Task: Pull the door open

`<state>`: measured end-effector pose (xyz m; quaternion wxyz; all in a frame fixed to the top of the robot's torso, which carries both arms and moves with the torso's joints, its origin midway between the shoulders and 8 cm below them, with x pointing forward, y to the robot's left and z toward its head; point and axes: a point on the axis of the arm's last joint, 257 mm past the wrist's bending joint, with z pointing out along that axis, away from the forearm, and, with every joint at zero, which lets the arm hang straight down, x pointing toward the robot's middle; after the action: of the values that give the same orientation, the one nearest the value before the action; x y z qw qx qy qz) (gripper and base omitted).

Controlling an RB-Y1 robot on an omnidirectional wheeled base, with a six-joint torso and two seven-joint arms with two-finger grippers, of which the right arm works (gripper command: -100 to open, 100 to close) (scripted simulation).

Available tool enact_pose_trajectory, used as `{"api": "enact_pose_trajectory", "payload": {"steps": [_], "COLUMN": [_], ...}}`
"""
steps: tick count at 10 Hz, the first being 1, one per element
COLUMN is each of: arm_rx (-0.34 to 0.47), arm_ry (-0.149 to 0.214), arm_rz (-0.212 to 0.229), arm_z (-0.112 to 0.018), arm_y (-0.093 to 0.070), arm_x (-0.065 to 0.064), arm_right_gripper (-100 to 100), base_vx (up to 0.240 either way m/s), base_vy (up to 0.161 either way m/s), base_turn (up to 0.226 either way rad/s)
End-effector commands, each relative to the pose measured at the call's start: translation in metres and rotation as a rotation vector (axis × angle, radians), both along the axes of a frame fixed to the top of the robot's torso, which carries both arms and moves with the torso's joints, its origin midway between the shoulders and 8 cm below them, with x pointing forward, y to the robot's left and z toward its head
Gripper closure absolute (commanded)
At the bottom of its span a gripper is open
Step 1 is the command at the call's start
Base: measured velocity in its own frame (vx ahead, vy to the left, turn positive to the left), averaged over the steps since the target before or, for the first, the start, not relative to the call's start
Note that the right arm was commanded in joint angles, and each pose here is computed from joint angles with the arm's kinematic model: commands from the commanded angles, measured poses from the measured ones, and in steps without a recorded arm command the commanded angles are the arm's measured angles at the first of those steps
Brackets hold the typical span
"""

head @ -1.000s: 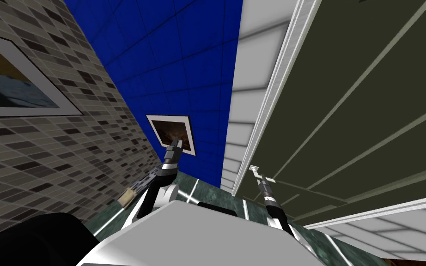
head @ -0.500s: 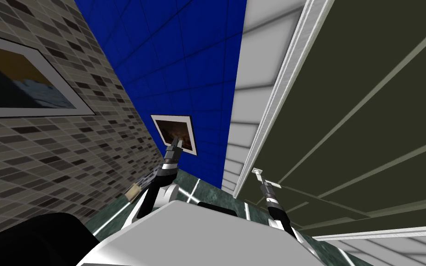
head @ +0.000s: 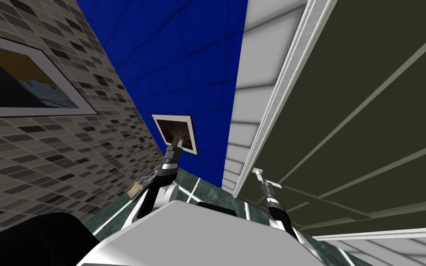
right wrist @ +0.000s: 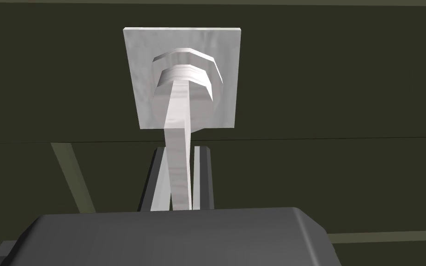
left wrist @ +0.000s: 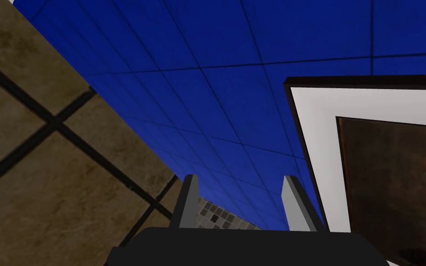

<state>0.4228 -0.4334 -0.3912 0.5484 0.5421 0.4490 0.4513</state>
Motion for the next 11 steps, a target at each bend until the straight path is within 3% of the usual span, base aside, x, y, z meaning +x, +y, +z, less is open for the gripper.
{"api": "enact_pose_trajectory", "payload": {"steps": [1,8,9,11], "arm_rx": [0.003,0.004,0.003,0.004], "arm_ry": [0.003,0.008,0.009,0.011], "arm_rz": [0.022,0.120,0.109,0.140], "arm_z": [-0.002,-0.001,-0.002,-0.003], "arm_y": [0.003,0.009,0.009,0.010], "arm_x": [-0.003,-0.017,-0.015,-0.027], "arm_right_gripper": [100,100,100,100], "base_vx": [-0.175,-0.210,-0.099,-0.199], "base_vy": [-0.039,-0.055,-0.030,-0.068], "base_turn": [0.117,0.101,0.029,0.160]}}
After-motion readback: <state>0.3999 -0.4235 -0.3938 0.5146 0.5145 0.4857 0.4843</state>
